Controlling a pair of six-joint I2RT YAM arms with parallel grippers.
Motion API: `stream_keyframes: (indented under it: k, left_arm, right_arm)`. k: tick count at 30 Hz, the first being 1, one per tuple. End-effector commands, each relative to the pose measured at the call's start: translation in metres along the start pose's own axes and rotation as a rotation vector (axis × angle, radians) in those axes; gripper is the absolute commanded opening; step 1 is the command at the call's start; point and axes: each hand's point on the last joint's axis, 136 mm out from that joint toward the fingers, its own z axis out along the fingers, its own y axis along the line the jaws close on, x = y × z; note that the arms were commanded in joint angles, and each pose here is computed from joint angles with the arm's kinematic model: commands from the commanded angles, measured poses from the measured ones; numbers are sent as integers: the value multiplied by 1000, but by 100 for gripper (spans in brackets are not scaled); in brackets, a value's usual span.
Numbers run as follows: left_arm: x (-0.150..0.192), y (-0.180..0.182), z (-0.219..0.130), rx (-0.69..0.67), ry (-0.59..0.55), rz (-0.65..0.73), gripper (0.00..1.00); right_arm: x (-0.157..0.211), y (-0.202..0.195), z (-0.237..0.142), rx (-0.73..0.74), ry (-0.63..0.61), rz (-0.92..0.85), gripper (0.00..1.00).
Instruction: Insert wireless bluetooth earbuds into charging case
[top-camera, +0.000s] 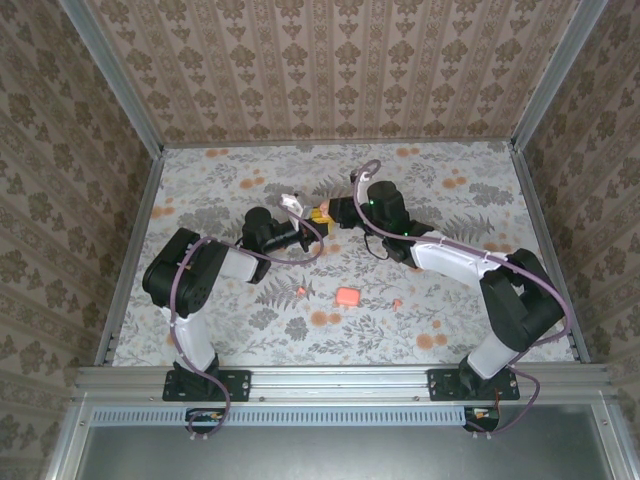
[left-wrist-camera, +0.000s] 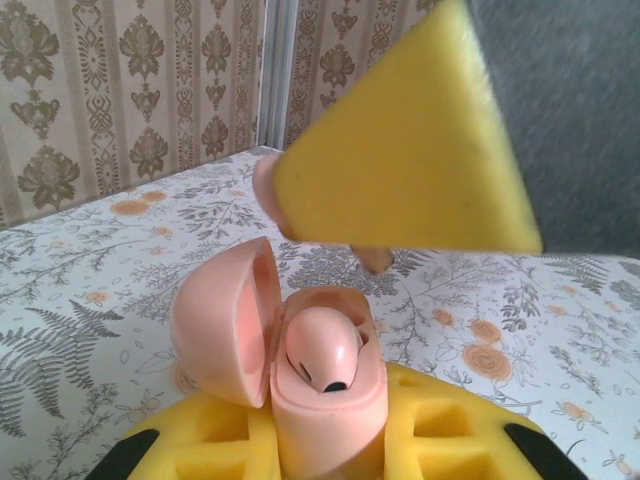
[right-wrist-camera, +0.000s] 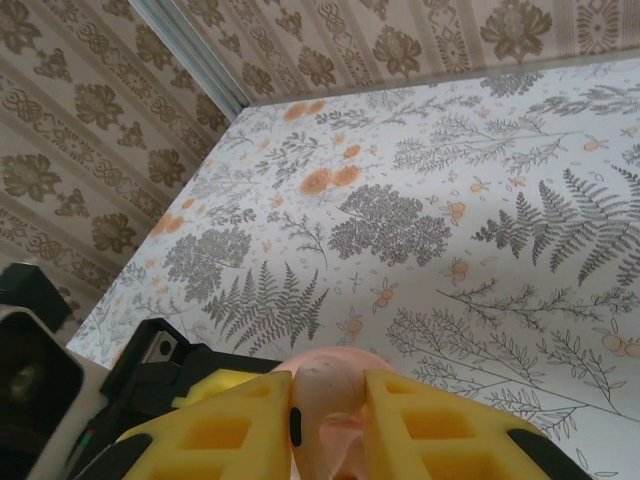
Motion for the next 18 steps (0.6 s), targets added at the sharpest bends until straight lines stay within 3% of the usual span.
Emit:
stream_keyframes:
  k: [1, 18]
  left_arm:
    - [-22, -9, -1, 52, -53, 6, 12]
    - [-37, -14, -1, 77, -79, -18, 13]
  right_arm:
    - [-16, 8, -10, -42, -54, -31, 24]
    - [-4, 0, -11, -41, -22, 2, 24]
